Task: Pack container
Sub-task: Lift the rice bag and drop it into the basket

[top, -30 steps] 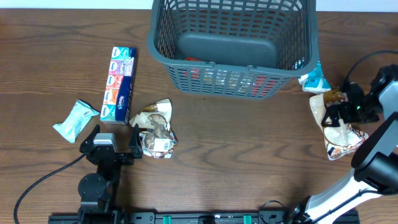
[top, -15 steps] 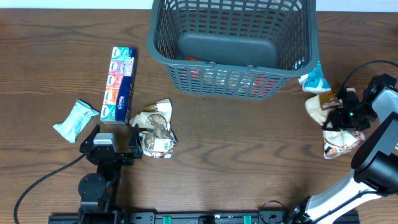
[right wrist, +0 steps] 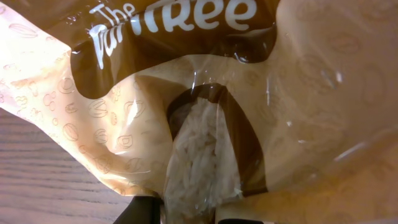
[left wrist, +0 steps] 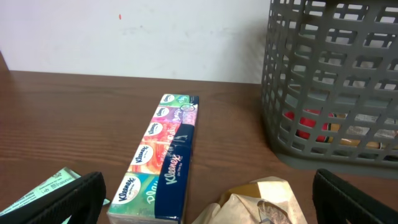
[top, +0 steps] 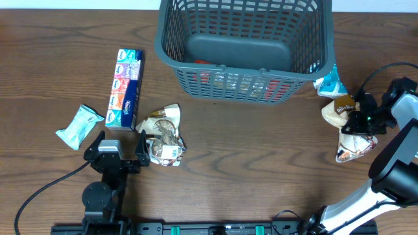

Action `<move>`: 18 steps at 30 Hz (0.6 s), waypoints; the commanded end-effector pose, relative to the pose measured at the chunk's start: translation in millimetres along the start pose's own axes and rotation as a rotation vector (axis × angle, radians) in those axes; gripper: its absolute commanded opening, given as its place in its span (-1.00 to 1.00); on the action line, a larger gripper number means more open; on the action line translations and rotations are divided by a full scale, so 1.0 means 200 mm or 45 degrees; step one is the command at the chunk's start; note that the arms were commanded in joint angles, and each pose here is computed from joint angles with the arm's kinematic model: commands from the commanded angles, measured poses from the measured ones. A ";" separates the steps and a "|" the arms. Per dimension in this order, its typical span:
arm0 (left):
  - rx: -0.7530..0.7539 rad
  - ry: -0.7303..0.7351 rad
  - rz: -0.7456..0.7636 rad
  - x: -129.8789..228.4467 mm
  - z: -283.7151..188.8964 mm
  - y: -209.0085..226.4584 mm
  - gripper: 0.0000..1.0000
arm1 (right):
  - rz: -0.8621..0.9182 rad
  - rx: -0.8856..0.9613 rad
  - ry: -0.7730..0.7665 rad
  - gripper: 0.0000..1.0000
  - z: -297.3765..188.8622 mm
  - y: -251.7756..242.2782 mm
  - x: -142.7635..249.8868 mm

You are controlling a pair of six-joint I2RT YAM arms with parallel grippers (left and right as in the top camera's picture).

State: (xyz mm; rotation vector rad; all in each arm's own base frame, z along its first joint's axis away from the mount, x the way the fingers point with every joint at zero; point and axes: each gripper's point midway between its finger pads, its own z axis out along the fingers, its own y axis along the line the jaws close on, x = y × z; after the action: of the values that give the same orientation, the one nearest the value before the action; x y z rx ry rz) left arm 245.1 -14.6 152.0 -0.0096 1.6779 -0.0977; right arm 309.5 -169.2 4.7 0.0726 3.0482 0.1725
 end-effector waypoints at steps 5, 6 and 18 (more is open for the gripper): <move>0.048 0.067 -0.008 0.08 0.00 -0.03 0.97 | 0.073 -0.122 -0.242 -0.97 -0.19 0.09 -0.20; 0.048 0.067 -0.008 0.08 0.00 -0.03 0.97 | 0.075 -0.114 -0.296 -0.97 -0.26 0.09 -0.24; 0.049 0.068 -0.008 0.08 0.00 -0.03 0.97 | 0.231 0.098 -1.139 -0.98 -1.53 0.13 -0.60</move>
State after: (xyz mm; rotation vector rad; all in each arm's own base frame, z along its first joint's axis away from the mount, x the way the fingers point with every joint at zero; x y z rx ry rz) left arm 245.1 -14.6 151.9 -0.0093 1.6783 -0.0980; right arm 402.6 -197.3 257.7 0.2844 2.3114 -0.0273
